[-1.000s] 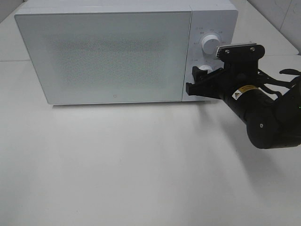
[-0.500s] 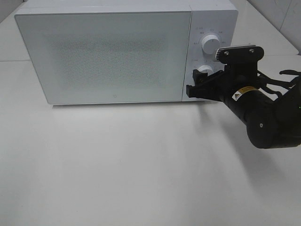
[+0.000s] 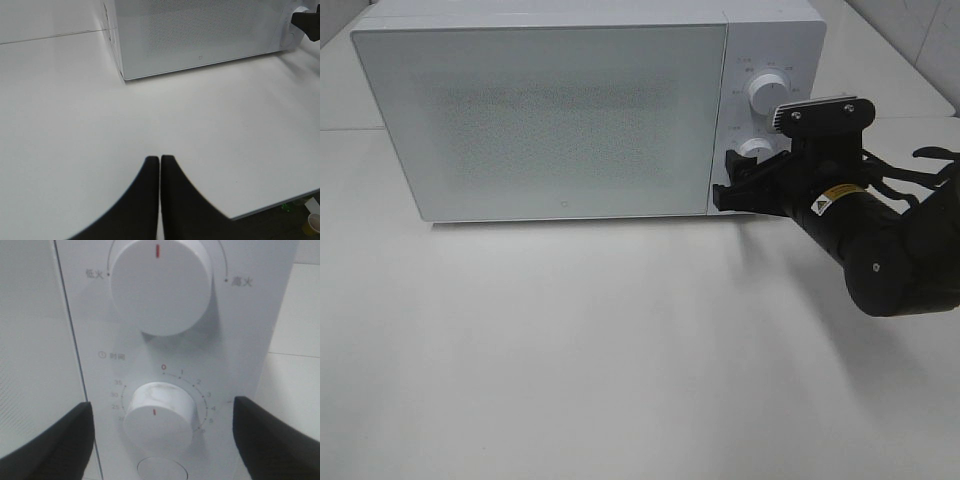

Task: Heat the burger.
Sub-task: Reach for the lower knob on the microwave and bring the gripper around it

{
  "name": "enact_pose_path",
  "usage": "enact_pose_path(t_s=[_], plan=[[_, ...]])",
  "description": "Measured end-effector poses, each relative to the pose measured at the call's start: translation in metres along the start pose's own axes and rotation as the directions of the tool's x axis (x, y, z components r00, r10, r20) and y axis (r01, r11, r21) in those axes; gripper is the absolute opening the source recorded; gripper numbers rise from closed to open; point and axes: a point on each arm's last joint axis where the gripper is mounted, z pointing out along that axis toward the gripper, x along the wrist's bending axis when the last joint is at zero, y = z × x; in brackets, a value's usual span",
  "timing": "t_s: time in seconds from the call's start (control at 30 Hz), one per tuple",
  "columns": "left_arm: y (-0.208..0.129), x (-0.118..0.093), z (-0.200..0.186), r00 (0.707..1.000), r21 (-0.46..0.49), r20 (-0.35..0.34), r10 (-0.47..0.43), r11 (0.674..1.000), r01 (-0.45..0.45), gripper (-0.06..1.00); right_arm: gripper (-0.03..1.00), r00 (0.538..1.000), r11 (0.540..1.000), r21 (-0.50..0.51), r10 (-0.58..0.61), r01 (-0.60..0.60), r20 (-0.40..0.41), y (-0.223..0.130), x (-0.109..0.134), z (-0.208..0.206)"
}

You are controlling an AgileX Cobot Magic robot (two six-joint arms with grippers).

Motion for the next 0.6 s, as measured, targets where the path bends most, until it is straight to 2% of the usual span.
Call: enact_pose_path(t_s=[0.43, 0.6], plan=[[0.0000, 0.0000, 0.0000, 1.000, 0.000, 0.000, 0.000, 1.000, 0.000, 0.00, 0.70, 1.000, 0.998, 0.055, 0.015, -0.016, 0.009, -0.0043, 0.0023, 0.0090], [0.0000, 0.0000, 0.0000, 1.000, 0.000, 0.000, 0.000, 1.000, 0.000, 0.00, 0.65, 1.000, 0.998, 0.053, 0.018, -0.019, 0.012, -0.0037, 0.0022, 0.0096]])
